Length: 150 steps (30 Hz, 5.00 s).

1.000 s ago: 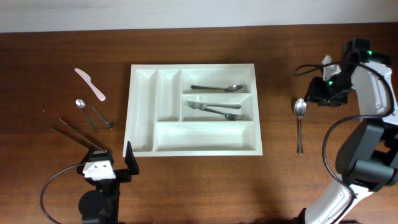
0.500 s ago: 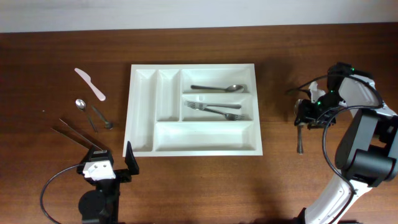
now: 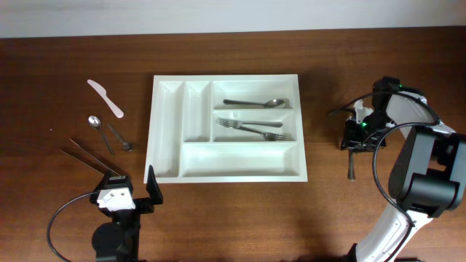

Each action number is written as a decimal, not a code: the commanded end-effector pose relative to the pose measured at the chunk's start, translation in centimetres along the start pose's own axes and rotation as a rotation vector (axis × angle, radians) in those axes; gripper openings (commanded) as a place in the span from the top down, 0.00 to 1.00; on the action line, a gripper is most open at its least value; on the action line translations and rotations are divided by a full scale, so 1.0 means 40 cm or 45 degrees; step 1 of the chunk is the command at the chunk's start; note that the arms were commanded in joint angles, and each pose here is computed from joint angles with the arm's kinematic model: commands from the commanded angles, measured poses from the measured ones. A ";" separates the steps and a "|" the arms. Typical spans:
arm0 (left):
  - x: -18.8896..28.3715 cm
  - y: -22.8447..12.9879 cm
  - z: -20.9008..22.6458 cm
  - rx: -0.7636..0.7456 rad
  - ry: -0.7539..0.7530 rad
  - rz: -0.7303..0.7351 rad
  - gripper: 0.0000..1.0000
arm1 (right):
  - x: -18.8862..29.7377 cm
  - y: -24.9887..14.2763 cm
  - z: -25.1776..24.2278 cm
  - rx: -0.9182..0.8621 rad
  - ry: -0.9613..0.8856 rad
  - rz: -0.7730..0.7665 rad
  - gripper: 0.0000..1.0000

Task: Pack container
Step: 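Adjust the grip on the spoon with the right gripper, then lift the spoon with the right gripper and carry it over the tray, then release the spoon into the upper compartment and lift the right gripper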

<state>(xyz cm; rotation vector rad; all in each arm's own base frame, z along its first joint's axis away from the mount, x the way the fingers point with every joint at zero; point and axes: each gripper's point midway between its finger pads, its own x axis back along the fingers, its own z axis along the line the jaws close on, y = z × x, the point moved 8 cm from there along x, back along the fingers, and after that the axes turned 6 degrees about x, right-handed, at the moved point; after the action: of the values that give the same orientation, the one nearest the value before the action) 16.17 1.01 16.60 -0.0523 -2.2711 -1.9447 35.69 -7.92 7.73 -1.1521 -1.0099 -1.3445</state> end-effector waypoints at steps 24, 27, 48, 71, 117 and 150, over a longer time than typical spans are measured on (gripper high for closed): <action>-0.001 -0.003 0.001 -0.014 -0.005 -0.004 0.01 | -0.149 -0.003 -0.047 -0.116 -0.145 0.122 0.96; -0.001 -0.003 0.001 -0.014 -0.005 -0.004 0.01 | -0.150 -0.003 -0.044 -0.117 -0.127 0.120 0.96; -0.001 -0.003 0.001 -0.014 -0.005 -0.004 0.01 | -0.117 0.014 -0.038 -0.118 -0.111 0.124 0.96; -0.001 -0.003 0.001 -0.014 -0.005 -0.004 0.01 | -0.031 0.079 -0.034 -0.104 -0.121 0.046 0.96; -0.001 -0.003 0.001 -0.014 -0.005 -0.004 0.01 | 0.270 0.217 0.603 1.268 -0.158 -0.431 0.96; -0.001 -0.003 0.001 -0.014 -0.005 -0.004 0.01 | 0.056 0.210 0.808 1.870 -0.178 -0.514 0.42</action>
<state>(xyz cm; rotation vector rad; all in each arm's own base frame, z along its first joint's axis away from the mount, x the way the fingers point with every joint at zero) 16.16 1.01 16.59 -0.0526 -2.2712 -1.9440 47.22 22.34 15.34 0.0999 -1.8836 -0.4090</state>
